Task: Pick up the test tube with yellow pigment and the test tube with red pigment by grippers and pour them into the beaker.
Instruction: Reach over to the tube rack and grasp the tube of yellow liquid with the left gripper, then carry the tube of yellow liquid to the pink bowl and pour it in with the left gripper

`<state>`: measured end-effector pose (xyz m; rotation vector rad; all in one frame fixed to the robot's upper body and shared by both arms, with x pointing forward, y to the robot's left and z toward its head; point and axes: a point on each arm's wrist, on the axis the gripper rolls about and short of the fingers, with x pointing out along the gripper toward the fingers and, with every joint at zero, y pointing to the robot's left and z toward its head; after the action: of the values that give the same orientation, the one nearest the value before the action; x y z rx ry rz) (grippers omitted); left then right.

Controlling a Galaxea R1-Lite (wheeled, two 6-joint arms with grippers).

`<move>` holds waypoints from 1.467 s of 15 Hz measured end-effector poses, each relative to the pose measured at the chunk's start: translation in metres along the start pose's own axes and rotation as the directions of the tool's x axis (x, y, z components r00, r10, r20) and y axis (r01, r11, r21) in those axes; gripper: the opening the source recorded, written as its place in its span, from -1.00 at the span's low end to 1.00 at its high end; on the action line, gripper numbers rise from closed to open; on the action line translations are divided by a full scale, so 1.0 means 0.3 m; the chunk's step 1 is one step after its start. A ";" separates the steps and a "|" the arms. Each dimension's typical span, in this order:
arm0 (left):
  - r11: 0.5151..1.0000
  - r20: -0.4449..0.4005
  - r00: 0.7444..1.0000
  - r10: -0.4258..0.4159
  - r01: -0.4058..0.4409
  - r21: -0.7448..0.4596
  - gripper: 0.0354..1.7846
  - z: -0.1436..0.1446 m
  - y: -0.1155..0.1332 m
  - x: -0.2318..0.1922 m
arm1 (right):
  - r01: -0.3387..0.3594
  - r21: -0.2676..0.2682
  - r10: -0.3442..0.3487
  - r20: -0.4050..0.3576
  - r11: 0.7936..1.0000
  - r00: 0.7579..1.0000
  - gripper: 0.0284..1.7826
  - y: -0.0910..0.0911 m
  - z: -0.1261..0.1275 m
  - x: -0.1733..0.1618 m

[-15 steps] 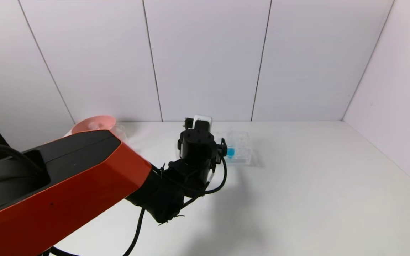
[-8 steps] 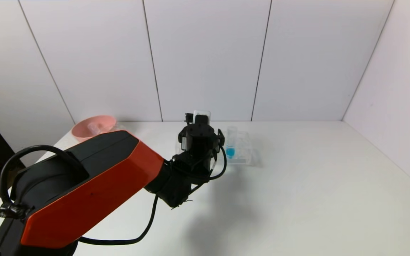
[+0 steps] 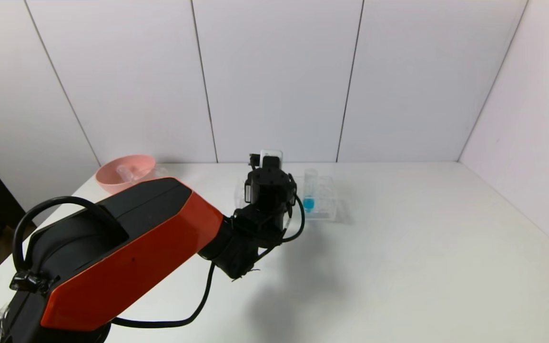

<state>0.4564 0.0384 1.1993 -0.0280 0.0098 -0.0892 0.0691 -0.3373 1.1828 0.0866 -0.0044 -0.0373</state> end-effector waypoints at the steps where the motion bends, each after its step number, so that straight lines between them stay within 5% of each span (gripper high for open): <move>1: 1.000 0.004 1.000 0.000 0.000 -0.002 0.24 0.001 0.000 0.001 | 0.000 0.000 0.000 0.000 1.000 1.000 0.92 0.000 0.000 0.000; 4: 1.000 0.014 1.000 -0.005 0.005 -0.008 -0.39 0.000 -0.005 0.002 | 0.000 0.000 0.000 0.000 1.000 1.000 0.92 0.000 0.000 0.000; 5: 1.000 0.014 1.000 -0.005 0.005 -0.009 -0.47 -0.001 -0.005 0.003 | 0.000 0.000 0.000 0.000 1.000 1.000 0.92 0.000 0.000 0.000; 12: 1.000 0.027 1.000 0.001 0.000 -0.009 -0.48 0.019 -0.008 0.005 | 0.000 0.000 0.000 0.000 1.000 1.000 0.92 0.000 0.000 0.000; 22: 1.000 0.133 0.991 -0.004 0.008 -0.027 -0.48 0.239 0.008 -0.038 | 0.000 0.000 0.000 0.000 1.000 1.000 0.92 0.000 0.000 0.000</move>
<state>0.4460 0.0438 1.2711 -0.0610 -0.1229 -0.0930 0.0691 -0.3373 1.1828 0.0866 -0.0044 -0.0373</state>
